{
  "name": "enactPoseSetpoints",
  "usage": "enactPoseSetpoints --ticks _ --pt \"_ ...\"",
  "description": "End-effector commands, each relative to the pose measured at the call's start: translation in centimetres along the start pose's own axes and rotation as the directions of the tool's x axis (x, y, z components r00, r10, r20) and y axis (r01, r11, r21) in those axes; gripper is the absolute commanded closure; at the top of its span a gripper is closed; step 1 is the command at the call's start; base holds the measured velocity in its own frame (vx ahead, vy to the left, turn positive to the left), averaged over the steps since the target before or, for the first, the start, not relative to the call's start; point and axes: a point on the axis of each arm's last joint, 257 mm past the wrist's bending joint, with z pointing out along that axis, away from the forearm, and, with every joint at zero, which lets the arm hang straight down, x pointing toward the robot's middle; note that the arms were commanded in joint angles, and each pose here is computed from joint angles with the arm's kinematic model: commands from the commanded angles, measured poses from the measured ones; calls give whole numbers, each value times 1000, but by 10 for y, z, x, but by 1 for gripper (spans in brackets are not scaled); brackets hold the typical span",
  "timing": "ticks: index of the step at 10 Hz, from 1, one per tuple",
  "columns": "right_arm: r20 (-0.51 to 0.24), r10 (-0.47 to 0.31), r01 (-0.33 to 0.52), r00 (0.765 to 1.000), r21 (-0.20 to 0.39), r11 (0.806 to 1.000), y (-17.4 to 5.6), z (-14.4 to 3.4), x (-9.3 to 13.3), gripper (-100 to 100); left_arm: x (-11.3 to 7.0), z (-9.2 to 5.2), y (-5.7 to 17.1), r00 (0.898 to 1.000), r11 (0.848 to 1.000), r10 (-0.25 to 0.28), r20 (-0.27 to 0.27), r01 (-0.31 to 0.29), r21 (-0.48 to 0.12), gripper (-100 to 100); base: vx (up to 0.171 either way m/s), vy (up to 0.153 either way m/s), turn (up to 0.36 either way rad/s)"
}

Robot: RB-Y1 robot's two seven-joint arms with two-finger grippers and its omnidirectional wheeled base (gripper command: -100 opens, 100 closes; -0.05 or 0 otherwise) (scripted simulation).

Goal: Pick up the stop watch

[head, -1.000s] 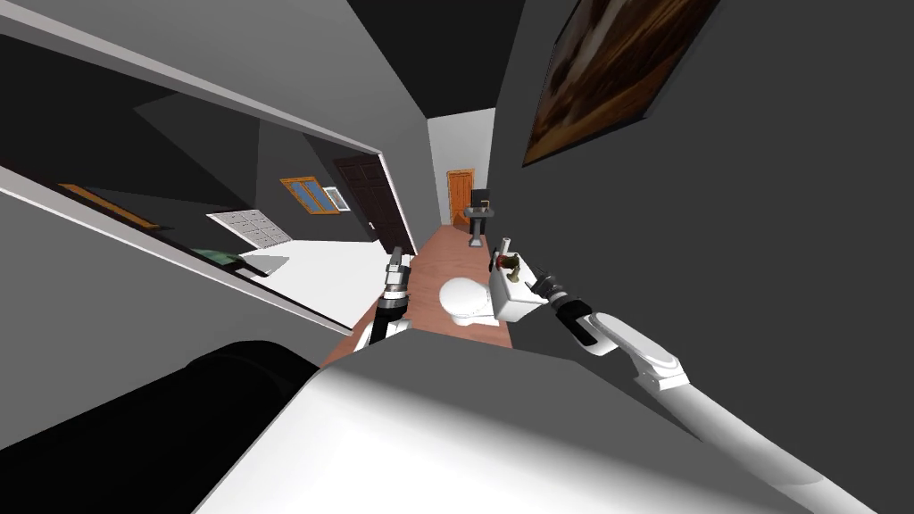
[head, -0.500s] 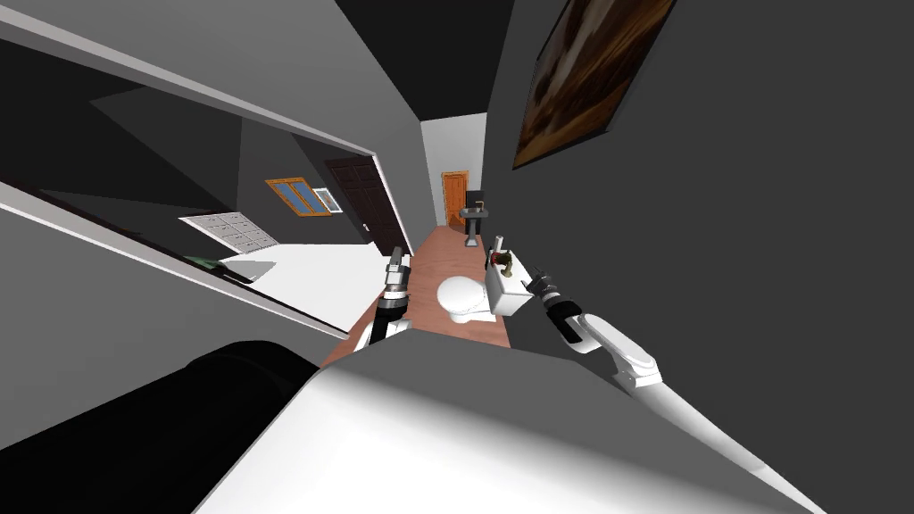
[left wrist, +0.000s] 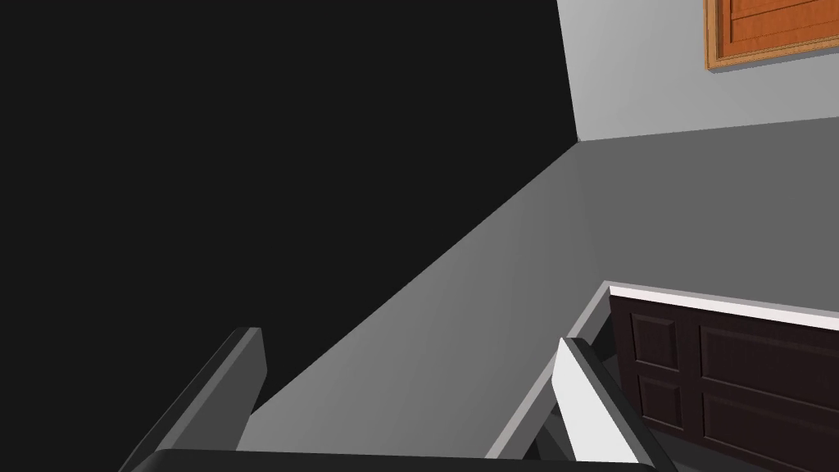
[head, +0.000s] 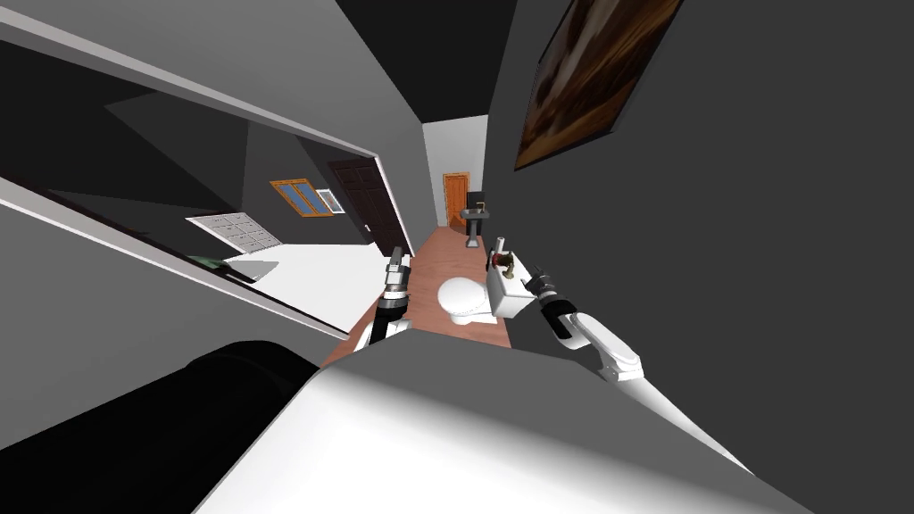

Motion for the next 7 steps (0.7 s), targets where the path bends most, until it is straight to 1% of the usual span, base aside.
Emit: enactPoseSetpoints --ticks 1,7 --pt "-22 -5 5 1000 17 1000 -1 3 2 -100 0 0 0 1000 1000 0 0 0 0 0 37 12 39" --pt "-109 -27 35 994 73 997 -2 15 10 -100 0 0 0 1000 1000 0 0 0 0 0 46 18 48"
